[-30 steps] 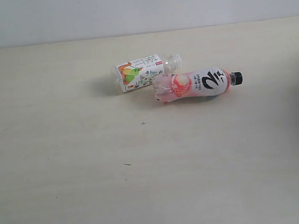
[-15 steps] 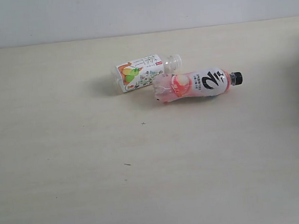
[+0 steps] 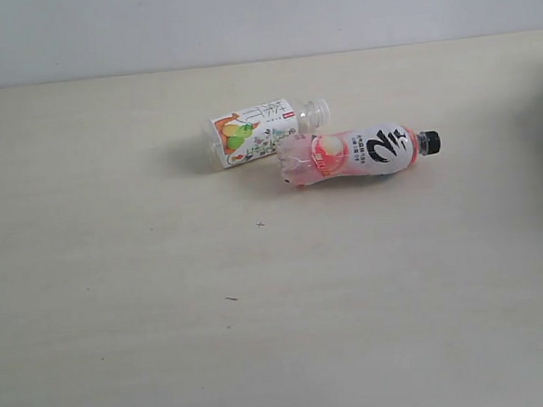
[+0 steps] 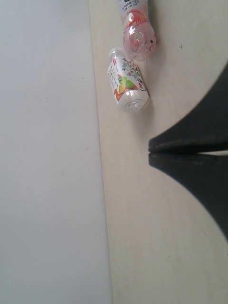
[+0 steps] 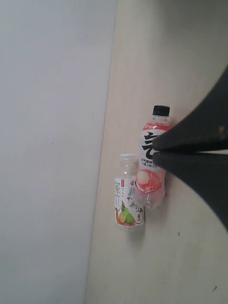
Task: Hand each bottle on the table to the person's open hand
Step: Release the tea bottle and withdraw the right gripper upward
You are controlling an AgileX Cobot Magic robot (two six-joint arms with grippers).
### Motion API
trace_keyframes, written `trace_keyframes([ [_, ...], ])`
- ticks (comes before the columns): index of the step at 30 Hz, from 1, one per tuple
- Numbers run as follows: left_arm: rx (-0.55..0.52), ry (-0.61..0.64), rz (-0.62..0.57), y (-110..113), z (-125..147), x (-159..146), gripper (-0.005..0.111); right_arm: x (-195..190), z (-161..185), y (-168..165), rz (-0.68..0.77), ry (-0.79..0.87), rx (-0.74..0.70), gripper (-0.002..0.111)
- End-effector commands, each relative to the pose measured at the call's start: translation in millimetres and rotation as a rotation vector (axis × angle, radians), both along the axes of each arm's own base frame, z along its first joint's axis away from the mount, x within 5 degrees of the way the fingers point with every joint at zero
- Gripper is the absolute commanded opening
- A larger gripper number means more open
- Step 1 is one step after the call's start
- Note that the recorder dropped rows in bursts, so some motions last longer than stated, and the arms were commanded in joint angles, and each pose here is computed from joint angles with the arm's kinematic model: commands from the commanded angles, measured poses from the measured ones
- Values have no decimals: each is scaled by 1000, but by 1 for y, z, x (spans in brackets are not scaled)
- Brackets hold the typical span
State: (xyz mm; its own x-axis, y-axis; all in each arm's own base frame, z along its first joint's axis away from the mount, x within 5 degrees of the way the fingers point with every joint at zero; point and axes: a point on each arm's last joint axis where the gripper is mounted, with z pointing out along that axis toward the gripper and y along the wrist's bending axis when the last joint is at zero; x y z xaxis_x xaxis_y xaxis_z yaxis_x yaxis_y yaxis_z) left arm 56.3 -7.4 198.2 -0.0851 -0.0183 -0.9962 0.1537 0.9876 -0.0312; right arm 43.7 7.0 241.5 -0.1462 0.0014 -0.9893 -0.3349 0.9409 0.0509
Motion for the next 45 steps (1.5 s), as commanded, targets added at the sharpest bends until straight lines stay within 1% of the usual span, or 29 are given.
trace_keyframes([
  [1,-9,-8,-1,0,1,0,0,-1,-3,0,1,21,6,0],
  [4,-9,-8,-1,0,1,0,0,-1,-5,1,8,59,37,0],
  [8,-9,-8,-1,0,1,0,0,-1,-5,1,9,61,41,0],
  [9,-9,-8,-1,0,1,0,0,-1,-2,1,8,13,18,0],
  [10,-9,-8,-1,0,1,0,0,0,4,-1,2,-73,-42,0],
  [12,-9,-8,-1,0,1,0,0,2,10,-5,-39,-197,-211,0],
  [13,-9,-8,-1,0,1,0,0,2,7,-6,-50,-156,-183,0],
  [15,-9,-8,-1,0,1,0,0,0,-4,-4,-48,47,39,0],
  [16,-9,-8,-1,0,1,0,0,-1,-6,-2,-28,77,58,0],
  [17,-9,-8,-1,0,1,0,0,0,-4,-2,-18,35,16,0],
  [20,-9,-8,-1,0,1,0,0,2,10,-6,-39,-205,-248,0],
  [21,-9,-8,-1,0,1,0,0,2,10,-6,-44,-208,-253,0],
  [23,-9,-8,-1,0,1,0,0,2,6,-7,-52,-144,-183,0],
  [24,-9,-8,-1,0,1,0,0,2,6,-6,-52,-141,-175,0],
  [27,-9,-8,-1,0,1,0,0,3,10,-9,-77,-211,-286,0],
  [29,-9,-8,-1,0,1,0,0,3,14,-11,-95,-247,-332,0],
  [32,-9,-8,-1,0,1,0,0,0,29,-14,-119,-338,-388,0],
  [34,-9,-8,-1,0,1,0,0,-2,38,-14,-117,-390,-377,0],
  [36,-9,-8,-1,0,1,0,0,-5,45,-12,-92,-424,-313,0],
  [38,-9,-8,-1,0,1,0,0,-6,48,-11,-81,-451,-306,0],
  [40,-9,-8,-1,0,1,0,0,-5,46,-14,-116,-420,-318,0],
  [43,-9,-8,-1,0,1,0,0,-1,44,-27,-241,-307,-340,0],
  [45,-9,-8,-1,0,1,0,0,2,49,-32,-284,-250,-355,0],
])
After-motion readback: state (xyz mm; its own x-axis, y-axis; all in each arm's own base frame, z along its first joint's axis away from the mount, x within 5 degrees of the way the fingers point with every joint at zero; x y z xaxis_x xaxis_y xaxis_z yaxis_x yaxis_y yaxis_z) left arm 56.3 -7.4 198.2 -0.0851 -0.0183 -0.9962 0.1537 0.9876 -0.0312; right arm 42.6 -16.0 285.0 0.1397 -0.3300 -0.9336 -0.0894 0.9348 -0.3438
